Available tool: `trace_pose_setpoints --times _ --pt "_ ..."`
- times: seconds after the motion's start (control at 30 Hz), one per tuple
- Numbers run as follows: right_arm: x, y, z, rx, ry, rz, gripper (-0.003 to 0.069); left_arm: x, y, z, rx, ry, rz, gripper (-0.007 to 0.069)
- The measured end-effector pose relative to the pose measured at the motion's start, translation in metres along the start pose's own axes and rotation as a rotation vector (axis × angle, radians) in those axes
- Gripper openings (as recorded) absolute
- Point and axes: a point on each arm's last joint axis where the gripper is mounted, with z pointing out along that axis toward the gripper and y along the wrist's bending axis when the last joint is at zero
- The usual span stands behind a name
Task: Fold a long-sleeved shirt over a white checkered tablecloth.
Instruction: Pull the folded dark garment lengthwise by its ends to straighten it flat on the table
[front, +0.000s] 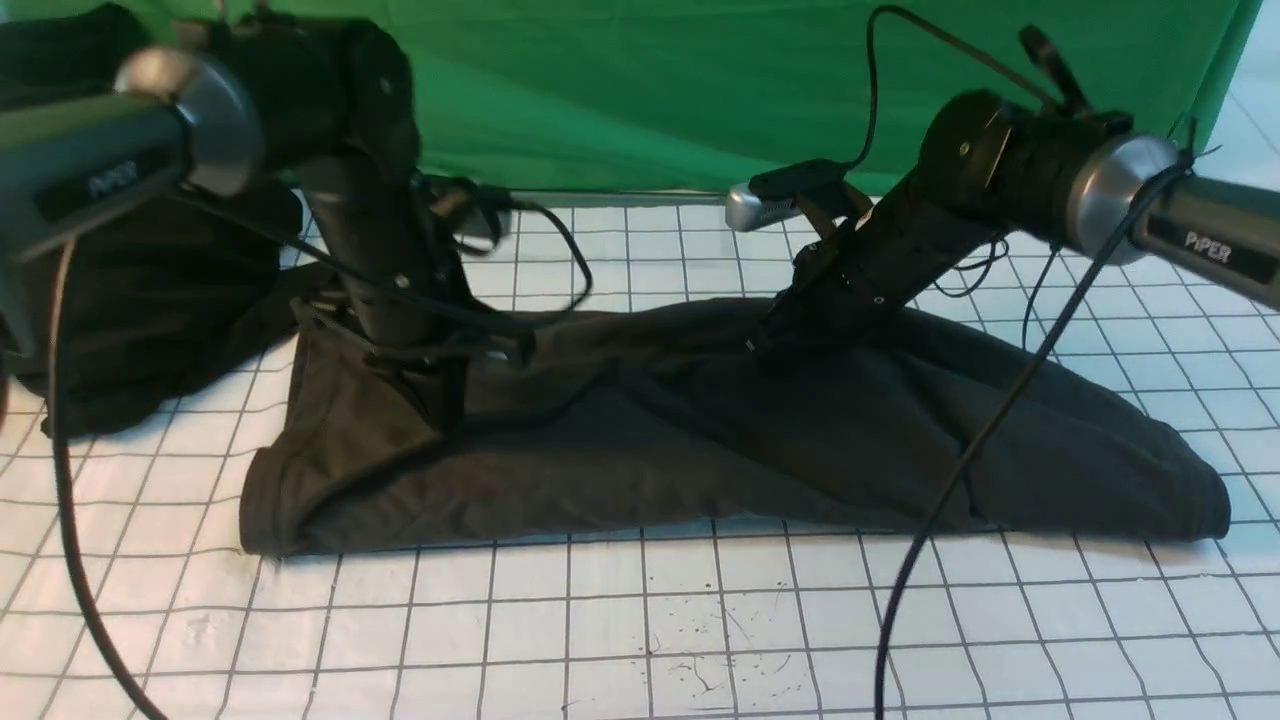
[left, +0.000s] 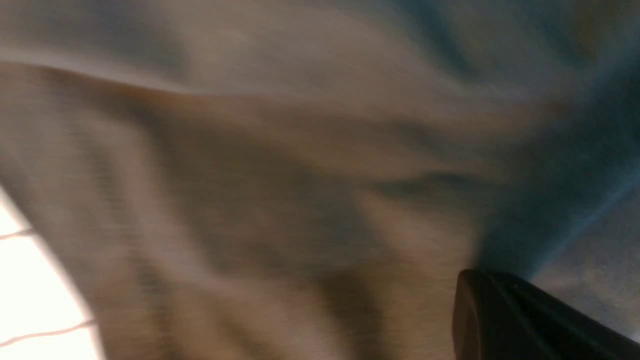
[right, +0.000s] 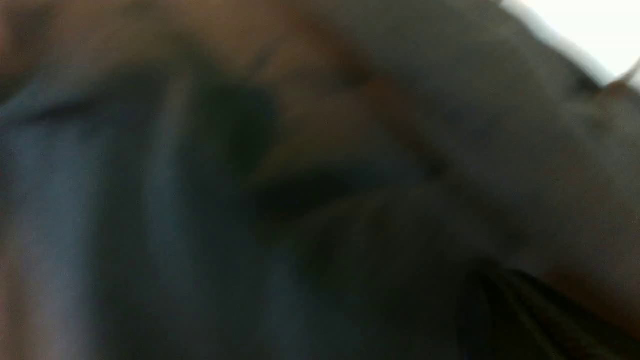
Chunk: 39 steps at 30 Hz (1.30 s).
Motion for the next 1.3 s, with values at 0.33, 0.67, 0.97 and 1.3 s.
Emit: trace_pose_setpoints --times 0.33,0.67,0.97,1.3 --pt "-0.019 -0.056 -0.024 0.102 -0.145 0.112 0.0009 0.006 -0.014 -0.012 -0.003 0.006 0.008 -0.0006" --pt "0.022 -0.116 -0.181 0.178 0.057 0.244 0.0009 0.014 -0.023 -0.045 -0.001 -0.071 0.029 -0.0006" --pt "0.11 -0.167 -0.177 0.22 0.201 0.523 0.0198 0.037 -0.019 0.005 -0.02 0.011 0.029 -0.0006" --pt "0.123 -0.174 -0.127 0.195 0.22 0.56 0.0419 0.041 -0.011 0.019 -0.092 -0.014 0.071 -0.0006"
